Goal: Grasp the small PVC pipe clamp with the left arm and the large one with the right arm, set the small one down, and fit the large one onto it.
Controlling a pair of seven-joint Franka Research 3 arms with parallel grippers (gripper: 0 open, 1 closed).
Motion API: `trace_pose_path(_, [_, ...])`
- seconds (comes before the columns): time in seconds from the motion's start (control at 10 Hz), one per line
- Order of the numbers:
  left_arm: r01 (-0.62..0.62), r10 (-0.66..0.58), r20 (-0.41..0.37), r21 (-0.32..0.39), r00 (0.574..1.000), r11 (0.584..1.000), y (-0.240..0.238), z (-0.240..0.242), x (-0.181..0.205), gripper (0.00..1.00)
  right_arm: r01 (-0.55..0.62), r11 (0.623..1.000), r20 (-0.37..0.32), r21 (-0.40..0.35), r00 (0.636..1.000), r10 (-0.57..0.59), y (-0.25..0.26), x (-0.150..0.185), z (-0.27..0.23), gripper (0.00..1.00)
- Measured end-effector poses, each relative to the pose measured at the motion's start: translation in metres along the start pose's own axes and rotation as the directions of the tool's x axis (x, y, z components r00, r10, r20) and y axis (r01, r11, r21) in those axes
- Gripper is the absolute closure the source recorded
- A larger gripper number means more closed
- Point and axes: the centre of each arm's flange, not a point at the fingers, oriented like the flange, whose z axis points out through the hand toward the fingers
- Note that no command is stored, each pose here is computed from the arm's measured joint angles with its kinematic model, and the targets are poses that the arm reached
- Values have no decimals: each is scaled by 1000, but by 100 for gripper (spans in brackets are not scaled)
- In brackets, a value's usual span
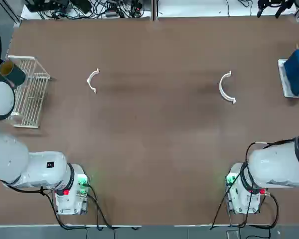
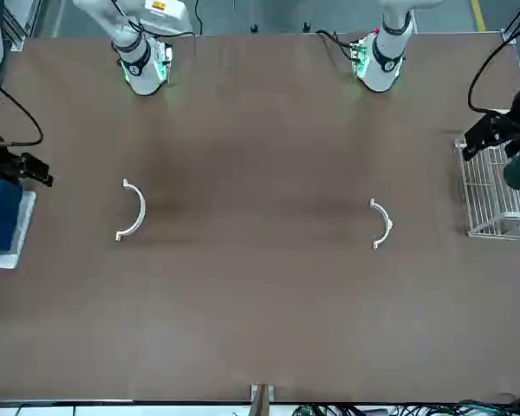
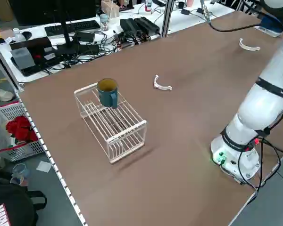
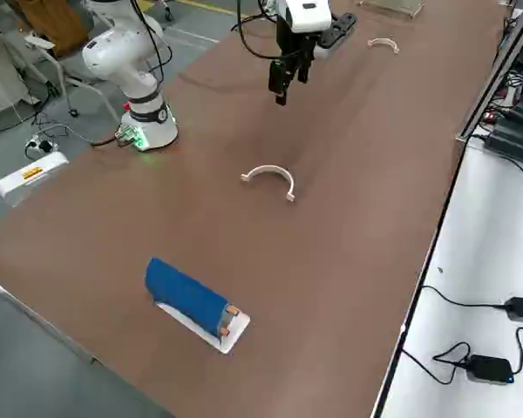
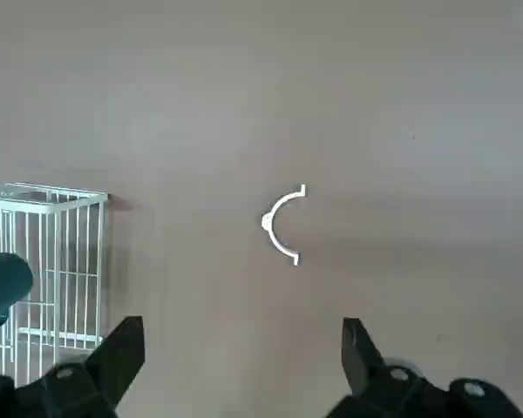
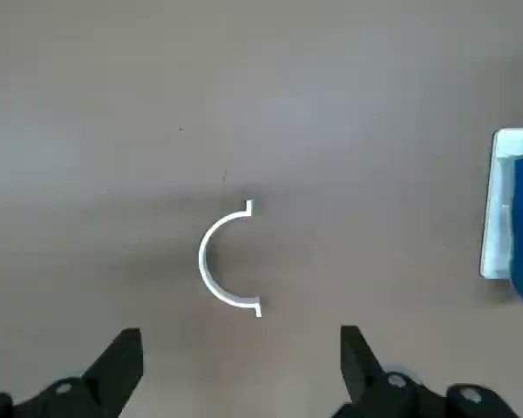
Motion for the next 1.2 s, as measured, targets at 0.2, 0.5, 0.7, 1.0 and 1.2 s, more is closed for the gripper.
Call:
trace_pose_path(0.2, [0, 0, 2, 0, 1000, 1000, 0, 1, 0, 0, -7, 1000, -2, 0, 1000, 7, 0, -1, -2, 0])
trace_pose_path(0.5, [0, 0, 19, -2, 1000, 1000, -1, 20, 12, 0, -10, 1000, -6, 0, 1000, 10, 0, -2, -4, 0])
trace_pose_path(0.7, [-4, 4, 29, -10, 1000, 1000, 3, 61, 36, 0, -27, 1000, 9, 3, 1000, 27, -1, -3, 2, 0])
trace_pose_path(1.0, [-24, 24, -12, -32, 1000, 999, 36, 179, 52, 1, -76, 997, 17, 6, 997, 76, -8, 1, 52, 0])
trace_pose_path(1.2, [-13, 12, -21, -43, 1000, 999, 59, 273, 26, 6, -119, 993, -6, 8, 993, 119, -27, 3, 98, 0])
